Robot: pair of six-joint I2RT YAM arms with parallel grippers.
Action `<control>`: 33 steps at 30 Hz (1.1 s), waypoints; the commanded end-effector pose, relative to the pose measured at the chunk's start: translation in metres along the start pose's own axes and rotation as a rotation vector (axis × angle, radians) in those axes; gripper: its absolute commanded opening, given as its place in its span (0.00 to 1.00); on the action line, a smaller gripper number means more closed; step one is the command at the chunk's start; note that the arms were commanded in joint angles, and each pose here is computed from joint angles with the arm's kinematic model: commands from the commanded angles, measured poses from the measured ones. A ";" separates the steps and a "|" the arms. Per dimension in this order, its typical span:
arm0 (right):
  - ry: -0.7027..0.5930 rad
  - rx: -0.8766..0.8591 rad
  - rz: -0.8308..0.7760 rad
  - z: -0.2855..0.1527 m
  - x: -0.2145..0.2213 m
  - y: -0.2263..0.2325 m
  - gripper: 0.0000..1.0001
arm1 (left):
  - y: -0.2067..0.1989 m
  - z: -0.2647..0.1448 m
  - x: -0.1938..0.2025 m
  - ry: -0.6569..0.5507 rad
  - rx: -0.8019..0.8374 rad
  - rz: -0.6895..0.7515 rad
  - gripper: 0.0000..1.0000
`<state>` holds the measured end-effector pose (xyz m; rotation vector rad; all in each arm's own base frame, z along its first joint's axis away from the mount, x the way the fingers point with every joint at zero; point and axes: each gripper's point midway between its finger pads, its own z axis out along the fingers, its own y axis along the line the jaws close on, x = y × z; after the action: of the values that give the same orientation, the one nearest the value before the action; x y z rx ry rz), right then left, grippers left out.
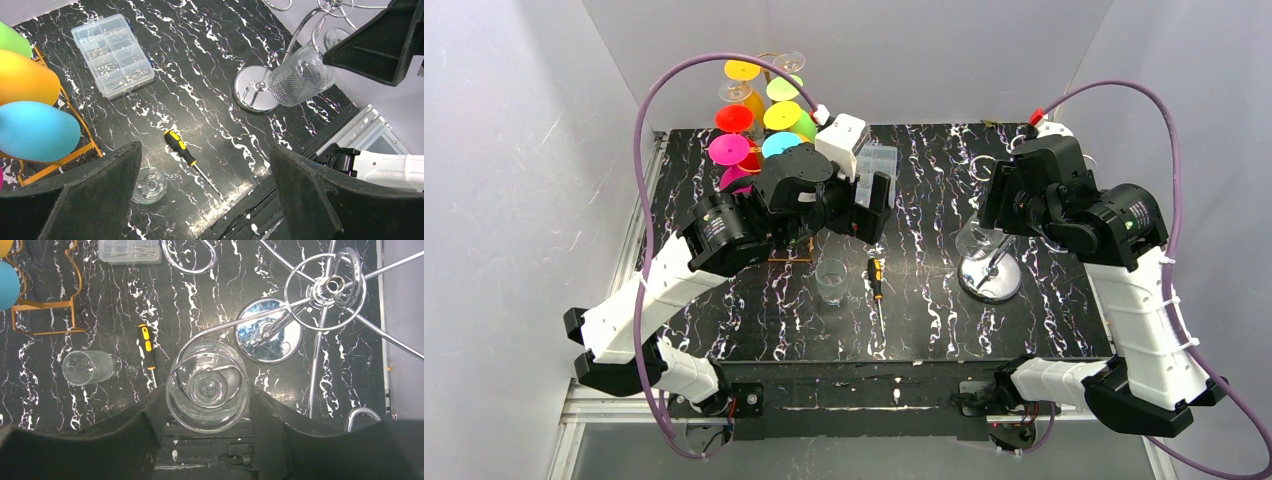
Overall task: Take the wine glass off the wine glass rack
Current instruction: Pick up the wine glass from the wine rack.
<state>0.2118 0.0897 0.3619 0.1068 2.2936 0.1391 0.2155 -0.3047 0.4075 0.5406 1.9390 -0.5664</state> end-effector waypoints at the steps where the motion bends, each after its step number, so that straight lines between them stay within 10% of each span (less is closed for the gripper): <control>1: -0.106 -0.062 0.047 -0.007 -0.029 0.014 0.35 | 0.008 -0.012 -0.007 -0.032 -0.019 -0.012 0.99; 33: -0.207 0.044 0.093 -0.002 -0.048 -0.002 0.34 | 0.010 -0.011 -0.006 -0.030 -0.029 -0.007 0.99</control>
<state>0.2343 0.0890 0.3735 0.1724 2.2043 0.1068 0.2170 -0.3036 0.4066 0.5342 1.9398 -0.5551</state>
